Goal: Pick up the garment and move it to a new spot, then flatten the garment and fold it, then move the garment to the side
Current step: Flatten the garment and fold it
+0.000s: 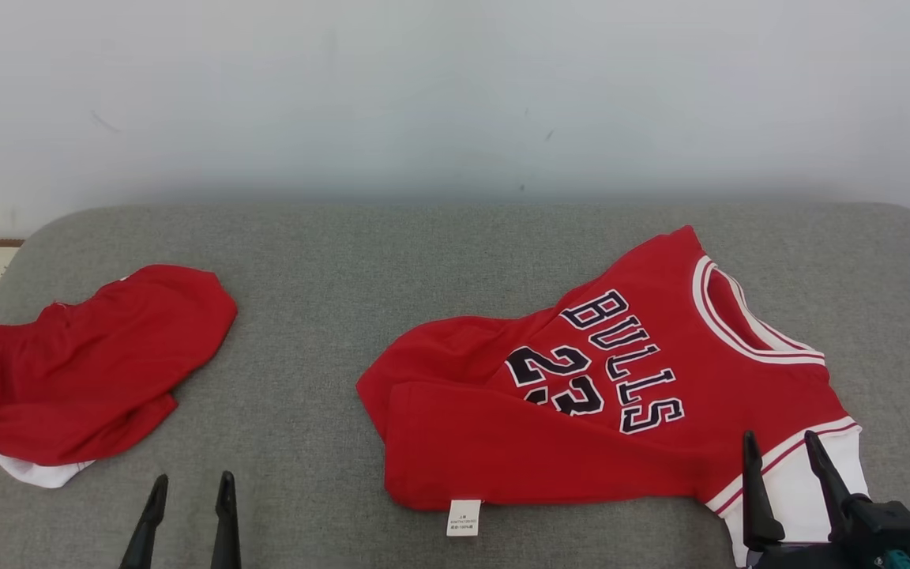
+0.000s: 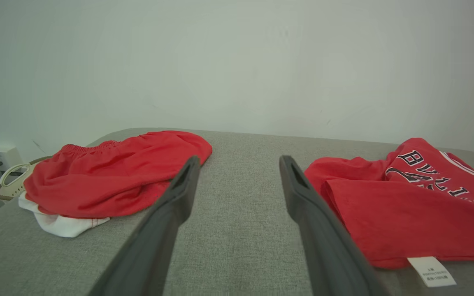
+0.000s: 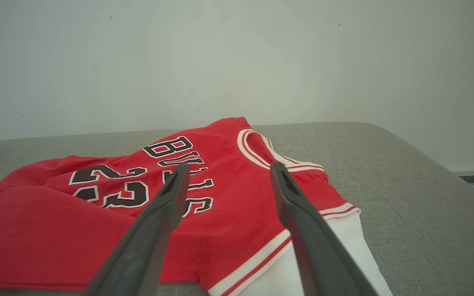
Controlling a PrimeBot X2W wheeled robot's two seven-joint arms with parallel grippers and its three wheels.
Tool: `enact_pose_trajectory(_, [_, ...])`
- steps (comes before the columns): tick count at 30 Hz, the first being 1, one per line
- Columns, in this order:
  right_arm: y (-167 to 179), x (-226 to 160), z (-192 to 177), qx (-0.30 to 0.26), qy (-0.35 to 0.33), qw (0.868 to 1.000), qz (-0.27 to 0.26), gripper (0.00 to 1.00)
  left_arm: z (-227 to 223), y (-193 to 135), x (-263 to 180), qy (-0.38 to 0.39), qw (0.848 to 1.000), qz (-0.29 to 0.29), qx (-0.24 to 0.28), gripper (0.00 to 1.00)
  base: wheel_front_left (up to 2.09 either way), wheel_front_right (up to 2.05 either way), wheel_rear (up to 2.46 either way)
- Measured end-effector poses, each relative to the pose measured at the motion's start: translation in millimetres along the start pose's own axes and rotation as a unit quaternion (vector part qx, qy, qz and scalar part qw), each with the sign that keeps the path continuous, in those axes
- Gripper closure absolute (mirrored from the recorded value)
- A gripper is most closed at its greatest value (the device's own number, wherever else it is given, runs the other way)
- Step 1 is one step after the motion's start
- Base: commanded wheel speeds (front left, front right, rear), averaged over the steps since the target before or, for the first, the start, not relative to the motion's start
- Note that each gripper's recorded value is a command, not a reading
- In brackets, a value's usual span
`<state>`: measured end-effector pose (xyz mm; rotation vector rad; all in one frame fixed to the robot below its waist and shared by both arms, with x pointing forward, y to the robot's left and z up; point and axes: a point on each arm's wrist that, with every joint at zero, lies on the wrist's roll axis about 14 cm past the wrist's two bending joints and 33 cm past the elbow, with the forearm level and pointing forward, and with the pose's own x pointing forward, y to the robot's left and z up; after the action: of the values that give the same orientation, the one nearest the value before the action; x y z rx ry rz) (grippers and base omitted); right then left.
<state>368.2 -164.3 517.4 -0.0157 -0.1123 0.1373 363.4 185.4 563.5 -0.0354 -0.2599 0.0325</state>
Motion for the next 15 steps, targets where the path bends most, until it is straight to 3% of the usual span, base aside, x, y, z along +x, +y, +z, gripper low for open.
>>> enact_pose_trajectory(15, [1, 0, -1, 0.000, 0.002, 1.000, 0.002, 0.00, -4, -12, 0, 0.006, 0.999, -0.031, 0.001, 0.00, 0.00, 0.00, 0.00])
